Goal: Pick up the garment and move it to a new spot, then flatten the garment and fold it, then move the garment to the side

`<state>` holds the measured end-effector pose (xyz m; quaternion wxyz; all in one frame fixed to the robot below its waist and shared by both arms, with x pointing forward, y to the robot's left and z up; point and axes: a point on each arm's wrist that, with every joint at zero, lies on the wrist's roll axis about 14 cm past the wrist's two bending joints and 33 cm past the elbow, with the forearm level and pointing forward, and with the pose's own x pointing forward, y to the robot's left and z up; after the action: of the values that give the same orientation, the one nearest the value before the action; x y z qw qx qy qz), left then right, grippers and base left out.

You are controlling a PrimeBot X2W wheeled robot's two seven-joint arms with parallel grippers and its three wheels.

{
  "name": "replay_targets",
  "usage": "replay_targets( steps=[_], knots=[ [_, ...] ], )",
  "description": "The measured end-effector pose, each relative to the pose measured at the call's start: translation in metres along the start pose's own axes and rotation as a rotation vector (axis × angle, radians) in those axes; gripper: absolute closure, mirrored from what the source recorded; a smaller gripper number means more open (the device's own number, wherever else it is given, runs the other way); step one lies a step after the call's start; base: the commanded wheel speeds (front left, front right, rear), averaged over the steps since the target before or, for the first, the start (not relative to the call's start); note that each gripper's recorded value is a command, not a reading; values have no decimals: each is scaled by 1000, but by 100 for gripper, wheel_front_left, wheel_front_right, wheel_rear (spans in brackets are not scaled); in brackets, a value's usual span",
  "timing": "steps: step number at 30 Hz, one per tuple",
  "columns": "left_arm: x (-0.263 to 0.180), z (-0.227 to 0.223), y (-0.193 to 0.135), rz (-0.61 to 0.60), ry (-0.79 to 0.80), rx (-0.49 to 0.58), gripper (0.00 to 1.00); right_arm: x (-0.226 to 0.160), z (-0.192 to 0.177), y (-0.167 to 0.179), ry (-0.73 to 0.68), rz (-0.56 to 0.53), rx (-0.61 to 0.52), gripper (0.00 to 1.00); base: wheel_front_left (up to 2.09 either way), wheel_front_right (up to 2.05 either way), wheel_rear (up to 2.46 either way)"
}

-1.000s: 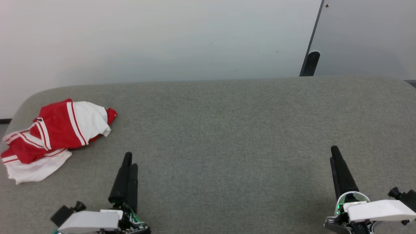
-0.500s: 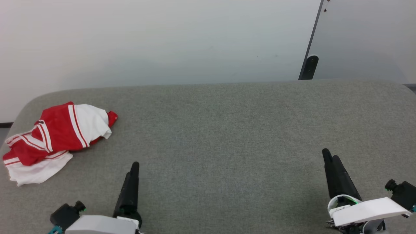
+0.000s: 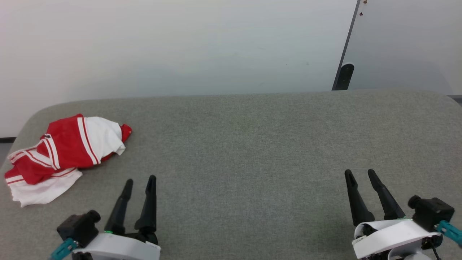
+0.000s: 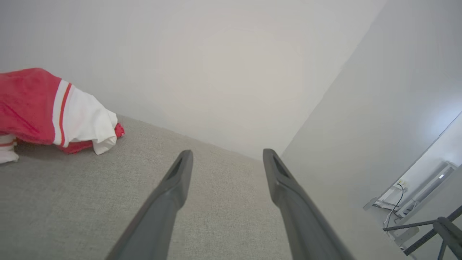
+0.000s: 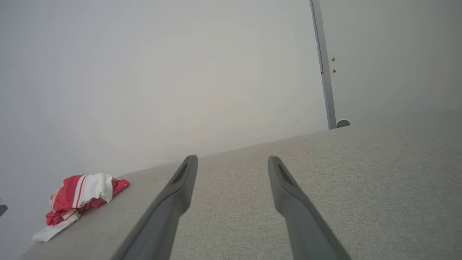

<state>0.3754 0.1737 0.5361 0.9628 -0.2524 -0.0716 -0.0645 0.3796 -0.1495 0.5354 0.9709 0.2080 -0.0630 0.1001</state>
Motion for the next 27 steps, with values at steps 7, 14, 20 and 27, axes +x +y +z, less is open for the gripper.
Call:
replay_targets(
  steps=[7, 14, 20, 27],
  knots=[
    [-1, 15, -5, -18, -55, 204, 0, 1, 2, -1, -1, 15, -175, 0, 0, 0, 0],
    [-3, 18, -9, -25, -65, 300, 0, 2, 5, -2, -4, 16, -286, 0, 0, 0, 0],
    [-4, 21, -11, -30, -73, 323, 0, 2, 7, -2, -9, 11, -322, 0, 0, 0, 0],
    [-4, 20, -13, -42, -70, 334, 0, 2, 7, -4, -10, 0, -341, 0, 0, 0, 0]
  ],
)
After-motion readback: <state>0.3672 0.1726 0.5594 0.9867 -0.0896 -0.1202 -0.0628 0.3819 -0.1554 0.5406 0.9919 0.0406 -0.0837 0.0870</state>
